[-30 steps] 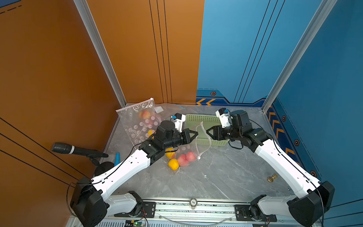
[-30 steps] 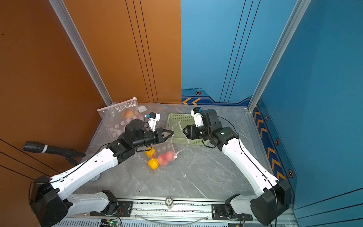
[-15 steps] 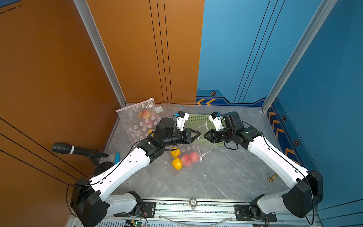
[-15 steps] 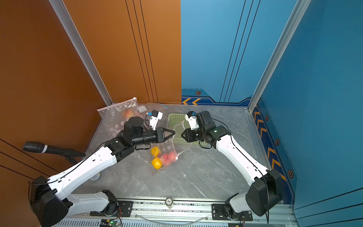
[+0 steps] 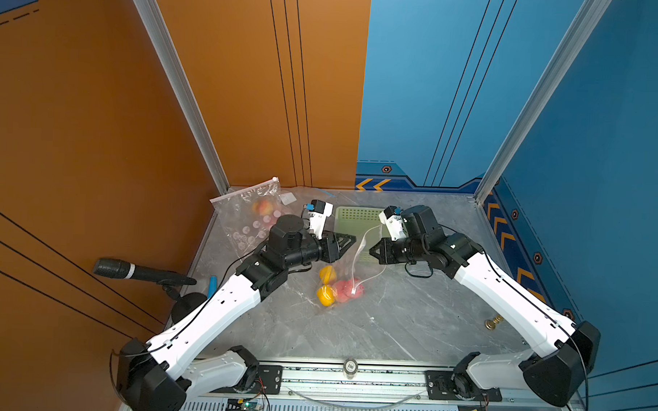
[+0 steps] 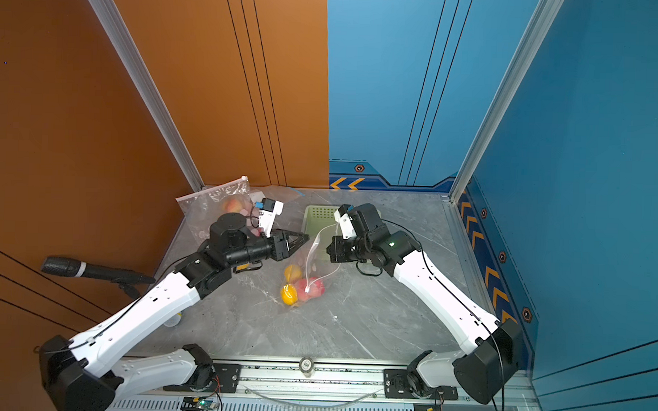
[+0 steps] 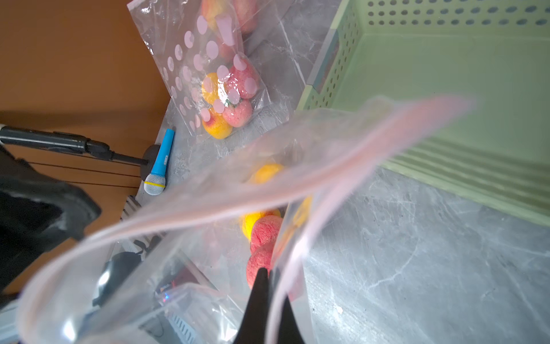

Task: Place the peach in a zip-top bag and seal the zipper
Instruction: Adjust the zipper food storage bag at the center of the board.

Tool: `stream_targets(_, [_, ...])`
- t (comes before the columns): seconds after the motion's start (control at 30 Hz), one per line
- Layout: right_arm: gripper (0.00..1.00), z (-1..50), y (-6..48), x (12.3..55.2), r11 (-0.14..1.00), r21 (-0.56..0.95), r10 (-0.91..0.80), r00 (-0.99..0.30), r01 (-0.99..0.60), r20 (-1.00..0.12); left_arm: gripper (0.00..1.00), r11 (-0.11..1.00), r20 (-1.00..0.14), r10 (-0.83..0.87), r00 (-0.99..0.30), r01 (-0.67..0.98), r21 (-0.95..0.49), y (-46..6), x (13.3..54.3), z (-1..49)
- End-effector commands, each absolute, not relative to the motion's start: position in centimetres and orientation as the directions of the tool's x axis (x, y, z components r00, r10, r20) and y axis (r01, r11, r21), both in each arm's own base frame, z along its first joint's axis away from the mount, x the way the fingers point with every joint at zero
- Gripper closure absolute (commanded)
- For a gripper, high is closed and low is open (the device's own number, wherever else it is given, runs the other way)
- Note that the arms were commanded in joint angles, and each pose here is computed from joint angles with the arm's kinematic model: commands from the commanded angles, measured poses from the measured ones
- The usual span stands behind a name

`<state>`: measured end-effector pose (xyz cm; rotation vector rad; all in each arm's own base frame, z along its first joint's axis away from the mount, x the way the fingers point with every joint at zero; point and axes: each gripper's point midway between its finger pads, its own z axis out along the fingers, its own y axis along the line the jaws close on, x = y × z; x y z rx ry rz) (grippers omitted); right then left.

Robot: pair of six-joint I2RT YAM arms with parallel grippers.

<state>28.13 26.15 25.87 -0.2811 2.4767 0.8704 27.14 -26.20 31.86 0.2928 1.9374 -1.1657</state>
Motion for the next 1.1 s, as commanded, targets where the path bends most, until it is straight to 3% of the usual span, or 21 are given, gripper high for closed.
stream_targets(0.0, [1.00, 27.3, 24.9, 27.9, 0.793, 0.573, 0.093, -0.887, -0.209, -0.452, 0.45, 0.643, -0.874, -0.173, -0.454, 0.620, -0.449, -23.9, 26.6, 31.4])
stream_targets(0.13, [1.00, 27.6, 24.2, 28.1, 0.795, 0.595, 0.182, -0.890, -0.116, -0.417, 0.44, 0.688, -0.946, -0.095, -0.308, 0.667, -0.286, -22.7, 24.3, 30.5])
stream_targets(0.23, [1.00, 27.6, 23.7, 28.3, 0.797, 0.599, 0.226, -0.885, -0.072, -0.407, 0.42, 0.658, -0.985, 0.034, -0.171, 0.746, -0.107, -24.0, 21.3, 29.1])
stream_targets(0.33, [1.00, 27.5, 23.5, 28.4, 0.799, 0.599, 0.247, -0.883, -0.047, -0.398, 0.35, 0.612, -0.989, 0.147, -0.028, 0.788, 0.069, -25.7, 18.2, 27.1])
stream_targets(0.43, [1.00, 27.4, 23.3, 28.4, 0.800, 0.598, 0.259, -0.881, -0.033, -0.396, 0.34, 0.613, -0.979, 0.196, 0.063, 0.771, 0.172, -26.7, 16.8, 25.4])
stream_targets(0.67, [1.00, 27.4, 22.8, 28.5, 0.806, 0.592, 0.279, -0.870, -0.019, -0.408, 0.30, 0.664, -0.953, 0.282, 0.110, 0.695, 0.276, -29.1, 17.0, 24.6])
stream_targets(1.07, [1.00, 27.3, 22.9, 28.9, 0.800, 0.600, 0.292, -0.863, -0.016, -0.413, 0.25, 0.724, -0.976, 0.211, 0.058, 0.661, 0.196, -32.6, 18.0, 24.6])
